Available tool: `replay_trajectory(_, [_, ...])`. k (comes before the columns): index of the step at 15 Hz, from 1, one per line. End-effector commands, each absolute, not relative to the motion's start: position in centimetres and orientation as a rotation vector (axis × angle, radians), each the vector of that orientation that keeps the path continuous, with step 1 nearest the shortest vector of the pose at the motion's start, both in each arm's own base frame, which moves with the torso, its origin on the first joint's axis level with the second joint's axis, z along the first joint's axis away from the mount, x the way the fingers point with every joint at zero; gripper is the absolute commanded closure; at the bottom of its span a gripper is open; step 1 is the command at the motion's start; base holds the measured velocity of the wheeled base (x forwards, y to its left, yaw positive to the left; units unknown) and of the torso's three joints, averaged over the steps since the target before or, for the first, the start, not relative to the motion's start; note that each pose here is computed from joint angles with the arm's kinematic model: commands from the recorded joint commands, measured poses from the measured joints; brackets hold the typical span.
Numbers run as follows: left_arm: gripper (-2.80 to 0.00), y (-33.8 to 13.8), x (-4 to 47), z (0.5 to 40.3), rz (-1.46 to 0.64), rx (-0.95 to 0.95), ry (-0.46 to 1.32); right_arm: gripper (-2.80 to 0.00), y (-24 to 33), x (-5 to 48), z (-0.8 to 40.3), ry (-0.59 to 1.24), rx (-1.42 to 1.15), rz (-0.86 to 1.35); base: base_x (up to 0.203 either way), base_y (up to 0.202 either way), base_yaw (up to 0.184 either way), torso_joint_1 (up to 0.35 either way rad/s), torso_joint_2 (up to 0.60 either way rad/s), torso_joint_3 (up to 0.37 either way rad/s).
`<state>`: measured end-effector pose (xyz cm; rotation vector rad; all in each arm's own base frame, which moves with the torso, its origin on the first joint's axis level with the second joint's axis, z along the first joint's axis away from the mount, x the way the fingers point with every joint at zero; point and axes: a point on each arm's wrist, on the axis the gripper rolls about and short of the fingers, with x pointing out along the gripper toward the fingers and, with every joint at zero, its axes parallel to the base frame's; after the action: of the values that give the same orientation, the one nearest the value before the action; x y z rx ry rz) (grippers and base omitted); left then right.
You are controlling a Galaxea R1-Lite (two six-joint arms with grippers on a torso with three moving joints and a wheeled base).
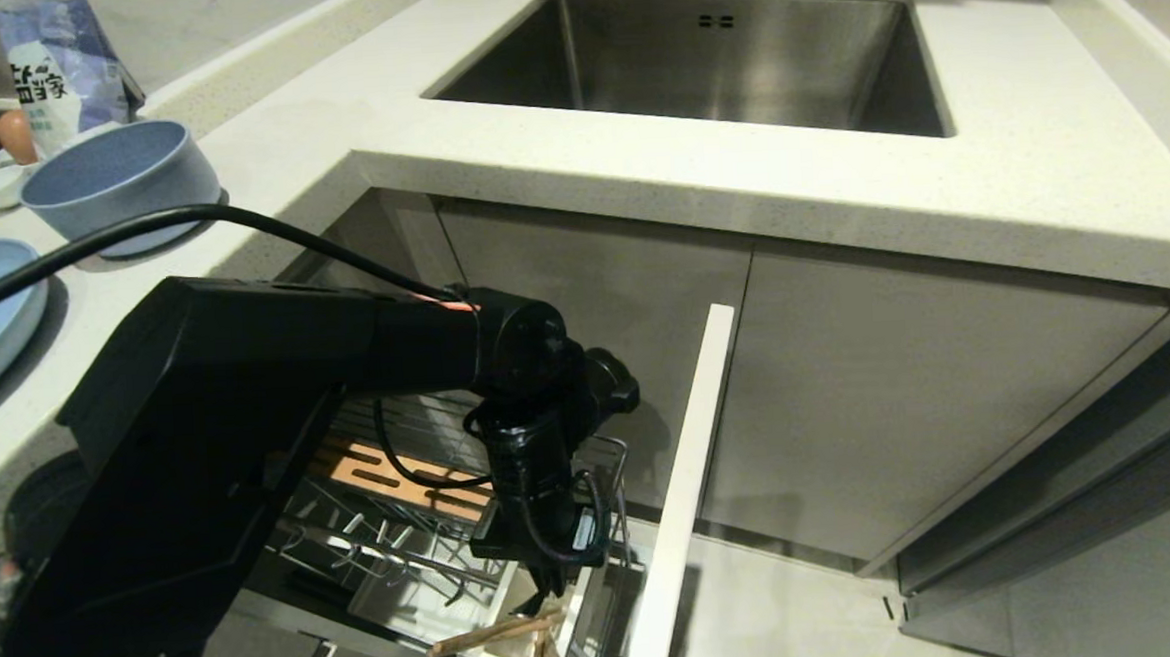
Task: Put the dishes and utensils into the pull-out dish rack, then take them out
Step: Pick up the spoon and place it in the cupboard, then pick up the bowl and place it in the cupboard
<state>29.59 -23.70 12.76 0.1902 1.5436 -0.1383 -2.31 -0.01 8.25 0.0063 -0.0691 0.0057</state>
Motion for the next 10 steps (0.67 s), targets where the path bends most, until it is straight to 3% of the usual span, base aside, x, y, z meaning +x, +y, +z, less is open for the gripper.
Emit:
replay_trajectory(1, [-2.80,-23.5,29.4,13.4,-0.138,0.183,1.535,0.00,0.0,-2.1,7.6,-0.048,0.006,0.006,0.000,0.000,0.000,0.000,0.00,0.000])
replay_trajectory(10, [-2.80,-22.1,27.7,18.1,-0.183,0.127,1.437,0.00,0.0,-2.1,7.6,-0.048,0.006,0.006,0.000,0.000,0.000,0.000,0.00,0.000])
